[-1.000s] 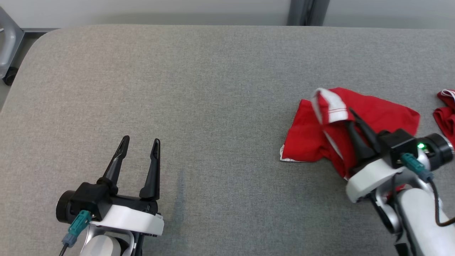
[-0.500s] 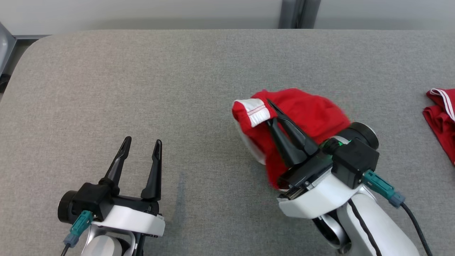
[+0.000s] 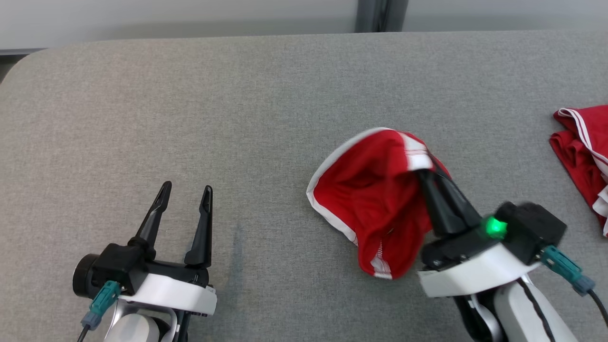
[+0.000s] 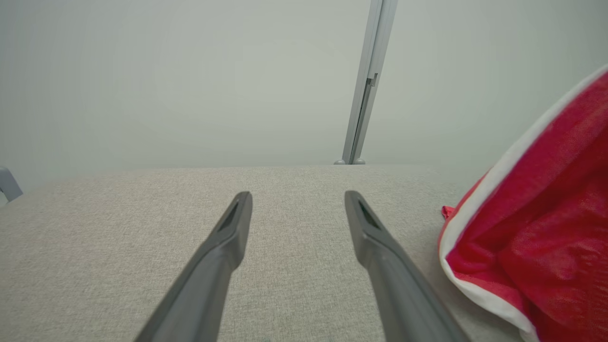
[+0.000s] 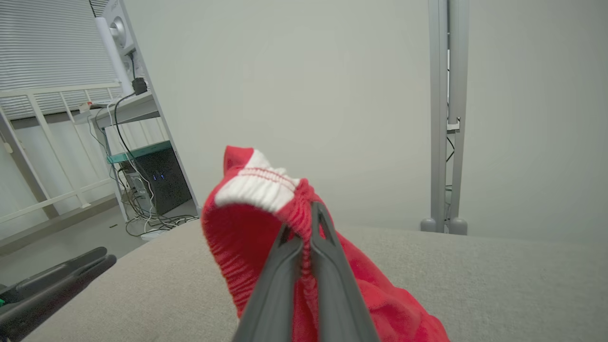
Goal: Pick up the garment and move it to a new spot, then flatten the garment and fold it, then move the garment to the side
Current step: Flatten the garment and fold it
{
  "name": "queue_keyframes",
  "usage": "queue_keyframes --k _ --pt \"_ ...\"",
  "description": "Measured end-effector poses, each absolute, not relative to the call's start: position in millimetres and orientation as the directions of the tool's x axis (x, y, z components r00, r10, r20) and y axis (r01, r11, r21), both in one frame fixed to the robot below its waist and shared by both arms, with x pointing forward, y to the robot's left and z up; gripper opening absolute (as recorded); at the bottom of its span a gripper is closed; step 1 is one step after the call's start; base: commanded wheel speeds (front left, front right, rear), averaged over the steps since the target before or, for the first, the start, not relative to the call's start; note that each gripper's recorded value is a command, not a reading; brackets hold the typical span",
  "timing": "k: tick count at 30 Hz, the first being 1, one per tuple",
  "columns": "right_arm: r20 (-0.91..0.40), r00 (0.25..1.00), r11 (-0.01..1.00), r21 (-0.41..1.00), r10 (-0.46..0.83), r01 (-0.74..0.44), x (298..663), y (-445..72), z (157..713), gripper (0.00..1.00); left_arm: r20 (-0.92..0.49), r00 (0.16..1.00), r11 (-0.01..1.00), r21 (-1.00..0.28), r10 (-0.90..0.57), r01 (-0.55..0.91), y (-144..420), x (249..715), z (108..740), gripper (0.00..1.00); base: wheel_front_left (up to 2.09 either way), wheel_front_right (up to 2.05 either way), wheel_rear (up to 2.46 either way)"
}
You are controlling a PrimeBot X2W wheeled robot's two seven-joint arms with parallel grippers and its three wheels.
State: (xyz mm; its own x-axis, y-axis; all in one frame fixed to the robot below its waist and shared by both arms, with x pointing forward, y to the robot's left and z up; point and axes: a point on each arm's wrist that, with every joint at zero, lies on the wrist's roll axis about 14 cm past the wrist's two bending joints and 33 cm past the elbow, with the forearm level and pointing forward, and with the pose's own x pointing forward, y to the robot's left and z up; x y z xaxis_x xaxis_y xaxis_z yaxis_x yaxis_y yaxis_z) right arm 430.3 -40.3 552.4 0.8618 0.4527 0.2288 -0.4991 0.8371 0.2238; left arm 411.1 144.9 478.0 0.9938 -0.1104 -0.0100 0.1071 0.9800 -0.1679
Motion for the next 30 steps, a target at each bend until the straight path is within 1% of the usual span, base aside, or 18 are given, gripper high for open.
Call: queue_keyframes --k 3,7,12,17,18,19,21,30 --pt "0.125 0.920 0.886 0.250 0.371 -0.391 429 -73 518 0.00 -0.015 0.993 0.979 -0.168 -0.116 0.112 143 413 476 1.00 0.00 0.00 0.00" --pt "0.021 0.962 0.928 0.259 0.271 -0.267 425 -112 484 0.00 -0.023 0.991 0.978 -0.167 -0.129 0.123 140 416 472 1.00 0.00 0.00 0.00" --pt "-0.088 0.978 0.948 0.275 0.190 -0.159 419 -141 447 0.00 -0.031 0.989 0.976 -0.170 -0.145 0.137 136 418 468 1.00 0.00 0.00 0.00" --pt "-0.174 0.971 0.949 0.297 0.165 -0.108 413 -148 420 0.00 -0.024 0.988 0.974 -0.171 -0.154 0.147 133 419 470 1.00 0.00 0.00 0.00" --pt "-0.174 0.971 0.949 0.297 0.165 -0.108 413 -148 420 0.00 -0.024 0.988 0.974 -0.171 -0.154 0.147 133 419 470 1.00 0.00 0.00 0.00" --pt "-0.181 0.970 0.947 0.305 0.165 -0.104 413 -147 418 0.25 -0.020 0.988 0.974 -0.171 -0.154 0.149 133 418 472 1.00 0.00 0.00 0.00" --pt "-0.185 0.969 0.947 0.303 0.165 -0.103 411 -147 417 1.00 -0.011 0.988 0.975 -0.169 -0.151 0.147 134 418 476 1.00 0.00 0.00 0.00" --pt "-0.120 0.984 0.965 0.241 0.133 -0.101 403 -164 440 1.00 0.005 0.992 0.977 -0.169 -0.129 0.128 138 404 485 1.00 0.00 0.00 0.00"
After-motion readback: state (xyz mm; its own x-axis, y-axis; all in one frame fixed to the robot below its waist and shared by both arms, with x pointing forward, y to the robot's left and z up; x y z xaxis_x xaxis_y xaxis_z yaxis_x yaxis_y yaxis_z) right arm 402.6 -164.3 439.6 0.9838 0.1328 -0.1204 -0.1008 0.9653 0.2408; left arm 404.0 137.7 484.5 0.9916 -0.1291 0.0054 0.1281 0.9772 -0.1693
